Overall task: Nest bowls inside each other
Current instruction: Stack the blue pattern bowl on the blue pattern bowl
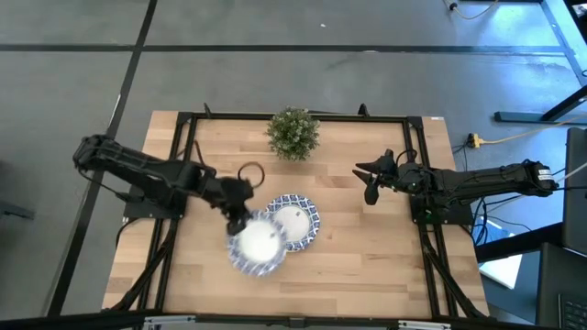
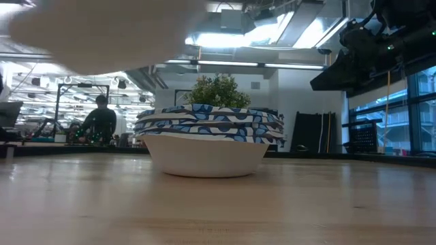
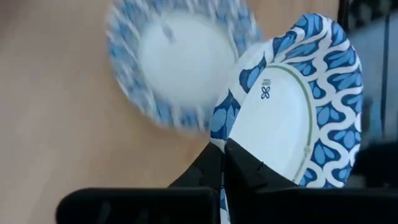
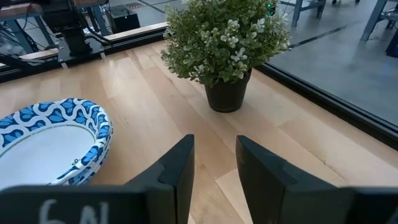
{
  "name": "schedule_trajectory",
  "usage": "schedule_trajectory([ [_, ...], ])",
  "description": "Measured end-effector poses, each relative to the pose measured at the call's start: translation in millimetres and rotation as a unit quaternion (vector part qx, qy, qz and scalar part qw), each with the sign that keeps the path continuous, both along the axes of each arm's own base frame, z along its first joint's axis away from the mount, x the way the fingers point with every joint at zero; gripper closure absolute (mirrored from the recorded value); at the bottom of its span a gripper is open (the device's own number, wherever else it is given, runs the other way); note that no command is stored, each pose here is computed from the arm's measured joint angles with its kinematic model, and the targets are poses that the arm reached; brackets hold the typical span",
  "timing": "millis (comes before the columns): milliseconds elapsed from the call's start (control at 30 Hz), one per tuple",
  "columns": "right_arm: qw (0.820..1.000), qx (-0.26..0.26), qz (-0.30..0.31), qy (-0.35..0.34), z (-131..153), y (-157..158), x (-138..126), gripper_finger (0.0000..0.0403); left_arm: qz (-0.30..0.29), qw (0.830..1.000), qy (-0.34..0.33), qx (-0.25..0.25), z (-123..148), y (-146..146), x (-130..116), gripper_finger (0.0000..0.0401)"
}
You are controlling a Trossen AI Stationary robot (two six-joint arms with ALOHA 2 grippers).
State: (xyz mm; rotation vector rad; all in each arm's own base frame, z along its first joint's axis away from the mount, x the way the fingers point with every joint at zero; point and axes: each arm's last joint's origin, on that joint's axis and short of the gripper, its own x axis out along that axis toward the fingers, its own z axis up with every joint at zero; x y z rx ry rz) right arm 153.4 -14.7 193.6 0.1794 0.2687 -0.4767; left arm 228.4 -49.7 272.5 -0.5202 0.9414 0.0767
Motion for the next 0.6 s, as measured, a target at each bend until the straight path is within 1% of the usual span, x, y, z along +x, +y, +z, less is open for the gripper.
schedule_trajectory([
  [67, 1.0, 0.0, 0.001, 0.0, 0, 0, 0, 0.0283, 0.037, 0.999, -0.03, -0.003, 5, 11, 7, 0.0401],
  [133, 1.0, 0.001, 0.003, 0.0, 0, 0, 0, 0.0283, 0.064, 0.996, -0.052, -0.021, 8, 22, 12, 0.0401],
  [233, 1.0, 0.001, 0.004, 0.0, 0, 0, 0, 0.0283, 0.095, 0.992, -0.065, -0.045, 9, 36, 18, 0.0401],
  [300, 1.0, 0.0, 0.004, 0.001, 0, 0, 0, 0.0283, 0.115, 0.99, -0.061, -0.054, 6, 45, 22, 0.0401],
  [433, 1.0, -0.003, 0.006, 0.005, -1, 0, 0, 0.0283, 0.133, 0.986, -0.047, -0.088, -8, 61, 38, 0.0401],
  [533, 1.0, -0.009, 0.008, 0.009, -1, 0, 0, 0.0283, 0.122, 0.984, -0.056, -0.114, -20, 68, 56, 0.0401],
  [600, 1.0, -0.007, 0.013, 0.009, -1, 1, 0, 0.0283, 0.122, 0.983, -0.048, -0.132, -30, 71, 65, 0.0401],
])
